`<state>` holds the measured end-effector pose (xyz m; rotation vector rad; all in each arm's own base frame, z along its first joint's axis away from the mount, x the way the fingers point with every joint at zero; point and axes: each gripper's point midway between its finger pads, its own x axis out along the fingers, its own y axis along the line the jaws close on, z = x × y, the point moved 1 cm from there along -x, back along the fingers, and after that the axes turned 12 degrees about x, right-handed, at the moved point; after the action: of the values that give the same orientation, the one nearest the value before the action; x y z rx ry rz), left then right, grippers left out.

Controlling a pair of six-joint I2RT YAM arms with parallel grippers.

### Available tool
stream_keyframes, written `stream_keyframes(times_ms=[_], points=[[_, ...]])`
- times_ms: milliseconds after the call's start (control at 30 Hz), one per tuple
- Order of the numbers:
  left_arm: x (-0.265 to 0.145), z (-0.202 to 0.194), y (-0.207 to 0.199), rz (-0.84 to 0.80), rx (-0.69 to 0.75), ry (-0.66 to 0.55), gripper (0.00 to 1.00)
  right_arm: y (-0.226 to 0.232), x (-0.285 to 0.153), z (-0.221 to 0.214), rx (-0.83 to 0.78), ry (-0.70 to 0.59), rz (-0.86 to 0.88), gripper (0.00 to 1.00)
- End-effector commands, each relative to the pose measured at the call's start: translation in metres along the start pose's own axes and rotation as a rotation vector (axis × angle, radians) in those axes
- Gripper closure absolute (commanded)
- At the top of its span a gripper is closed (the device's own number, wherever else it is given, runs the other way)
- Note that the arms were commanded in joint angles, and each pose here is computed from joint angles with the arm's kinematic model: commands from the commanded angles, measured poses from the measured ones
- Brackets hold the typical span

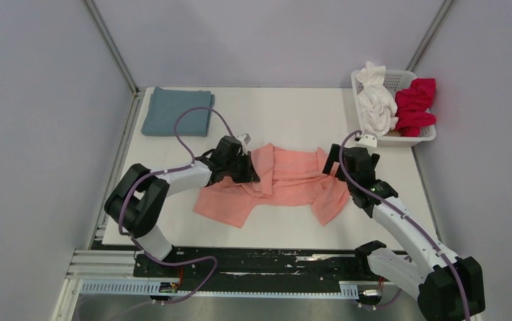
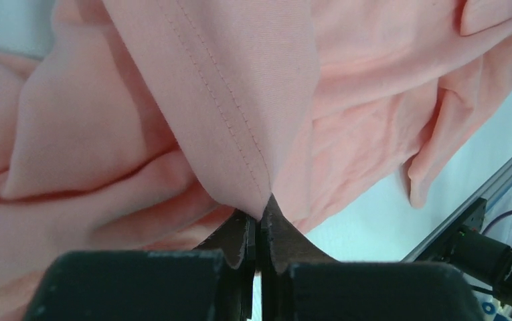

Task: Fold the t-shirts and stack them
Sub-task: Flatten out the tshirt

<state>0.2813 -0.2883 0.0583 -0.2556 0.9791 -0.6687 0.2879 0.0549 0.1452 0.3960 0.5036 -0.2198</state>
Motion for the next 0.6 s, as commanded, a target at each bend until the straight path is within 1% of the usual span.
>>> stream_keyframes(times_ms=[0,33,133,300,333,367,467,567], points=[[-0.034,0.020,-0.009,0.035,0.049,-0.103,1.00,0.027,0.010,0.005,-0.046,0.018,0.098,0.01],[-0.043,0.023,-0.012,0.034,0.060,-0.128,1.00,0.031,0.014,0.006,-0.052,0.031,0.103,0.01],[-0.067,0.030,-0.005,0.118,0.071,-0.174,1.00,0.046,0.028,0.006,-0.092,0.072,0.112,0.02],[-0.095,0.026,0.017,0.272,0.083,-0.189,1.00,0.054,0.065,-0.004,-0.187,0.135,0.033,0.04],[-0.101,0.030,0.021,0.305,0.083,-0.213,1.00,0.053,0.072,-0.008,-0.200,0.150,0.009,0.06],[-0.105,0.027,0.025,0.328,0.082,-0.206,0.99,0.052,0.079,-0.012,-0.210,0.163,-0.021,0.07],[-0.120,0.030,0.038,0.421,0.077,-0.240,0.99,0.043,0.095,-0.019,-0.236,0.179,-0.109,0.13],[-0.132,0.029,0.051,0.507,0.062,-0.250,1.00,0.029,0.107,-0.018,-0.257,0.160,-0.209,0.24]])
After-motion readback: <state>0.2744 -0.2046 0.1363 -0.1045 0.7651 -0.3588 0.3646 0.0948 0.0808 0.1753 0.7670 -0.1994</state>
